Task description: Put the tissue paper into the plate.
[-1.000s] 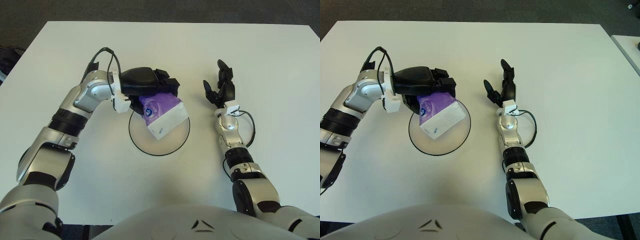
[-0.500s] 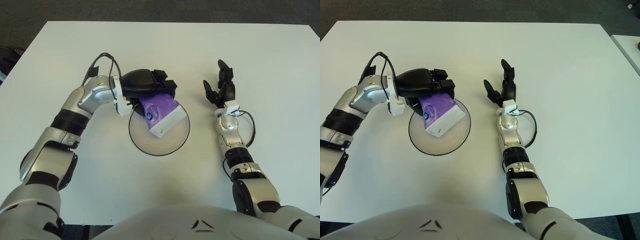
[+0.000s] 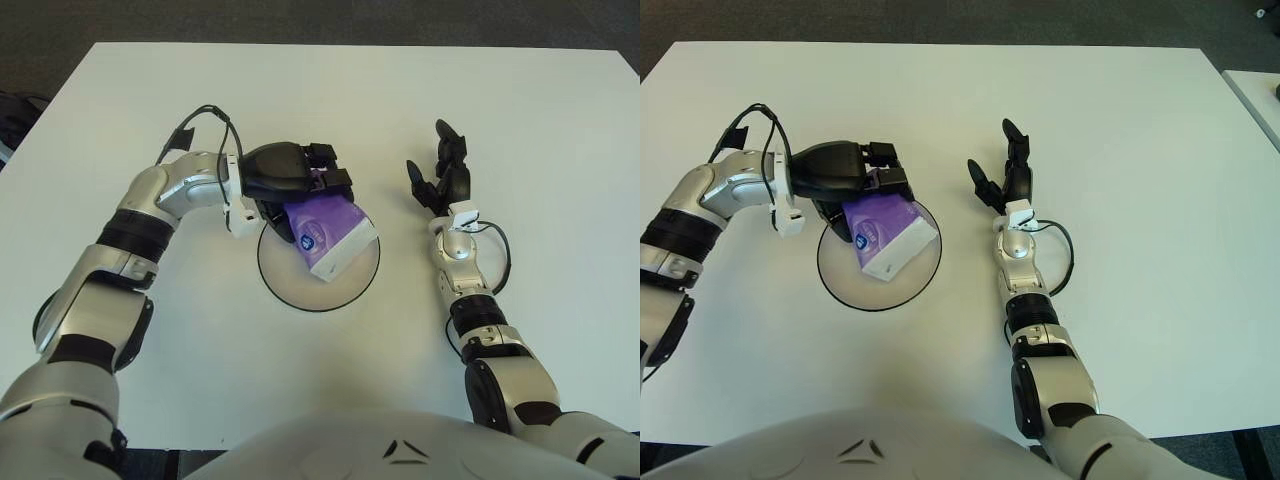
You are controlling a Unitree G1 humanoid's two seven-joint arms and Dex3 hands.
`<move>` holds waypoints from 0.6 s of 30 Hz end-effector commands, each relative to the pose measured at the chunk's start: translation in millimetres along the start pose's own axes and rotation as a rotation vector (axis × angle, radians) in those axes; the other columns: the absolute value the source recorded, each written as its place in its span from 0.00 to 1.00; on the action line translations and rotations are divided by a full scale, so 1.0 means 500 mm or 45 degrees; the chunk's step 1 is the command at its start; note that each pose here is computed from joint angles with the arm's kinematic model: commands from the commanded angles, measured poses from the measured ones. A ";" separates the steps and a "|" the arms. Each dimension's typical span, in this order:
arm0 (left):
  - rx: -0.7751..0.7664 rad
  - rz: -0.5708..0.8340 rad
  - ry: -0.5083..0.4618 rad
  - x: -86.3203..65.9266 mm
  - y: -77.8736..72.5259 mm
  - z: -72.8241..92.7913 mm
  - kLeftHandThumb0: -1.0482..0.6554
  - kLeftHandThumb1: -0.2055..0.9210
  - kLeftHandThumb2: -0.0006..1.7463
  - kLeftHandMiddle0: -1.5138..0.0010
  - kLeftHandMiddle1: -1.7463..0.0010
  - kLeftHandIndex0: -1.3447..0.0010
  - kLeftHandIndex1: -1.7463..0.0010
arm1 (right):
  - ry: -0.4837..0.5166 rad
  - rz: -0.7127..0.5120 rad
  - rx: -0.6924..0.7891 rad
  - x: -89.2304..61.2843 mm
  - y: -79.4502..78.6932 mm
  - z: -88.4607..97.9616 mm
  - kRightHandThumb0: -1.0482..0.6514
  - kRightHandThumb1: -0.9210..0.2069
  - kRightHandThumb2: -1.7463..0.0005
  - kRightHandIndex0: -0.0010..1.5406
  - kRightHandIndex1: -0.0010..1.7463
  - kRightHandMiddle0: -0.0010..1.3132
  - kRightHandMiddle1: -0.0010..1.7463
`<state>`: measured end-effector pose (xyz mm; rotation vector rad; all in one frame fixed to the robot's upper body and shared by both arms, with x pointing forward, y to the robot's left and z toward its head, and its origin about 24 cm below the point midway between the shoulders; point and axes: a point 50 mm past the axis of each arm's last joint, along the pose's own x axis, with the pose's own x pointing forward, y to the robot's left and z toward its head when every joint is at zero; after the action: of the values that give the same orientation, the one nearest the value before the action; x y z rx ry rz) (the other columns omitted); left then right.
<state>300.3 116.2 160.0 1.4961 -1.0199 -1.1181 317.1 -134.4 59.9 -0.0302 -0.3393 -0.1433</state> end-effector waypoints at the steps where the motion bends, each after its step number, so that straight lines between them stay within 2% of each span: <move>1: 0.075 -0.050 -0.010 -0.008 0.009 -0.003 0.00 1.00 0.33 0.91 0.90 1.00 0.61 | 0.348 0.000 -0.057 -0.116 -0.017 -0.108 0.25 0.00 0.79 0.25 0.01 0.00 0.30; 7: 0.092 -0.064 -0.017 -0.012 0.006 -0.002 0.00 1.00 0.36 0.94 0.95 1.00 0.74 | 0.355 0.002 -0.058 -0.117 -0.018 -0.109 0.25 0.00 0.79 0.24 0.01 0.00 0.29; 12: 0.094 -0.003 -0.026 -0.014 0.001 0.001 0.00 1.00 0.41 0.99 0.99 1.00 0.85 | 0.349 -0.002 -0.061 -0.118 -0.019 -0.109 0.25 0.00 0.79 0.24 0.01 0.00 0.30; 18: 0.124 0.081 -0.036 -0.016 -0.003 0.004 0.00 1.00 0.45 1.00 1.00 1.00 0.90 | 0.333 -0.009 -0.066 -0.118 -0.020 -0.108 0.26 0.00 0.79 0.23 0.00 0.00 0.30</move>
<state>298.0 119.9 160.5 1.5317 -1.1091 -1.0972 317.4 -134.3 59.3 -0.0312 -0.3357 -0.1401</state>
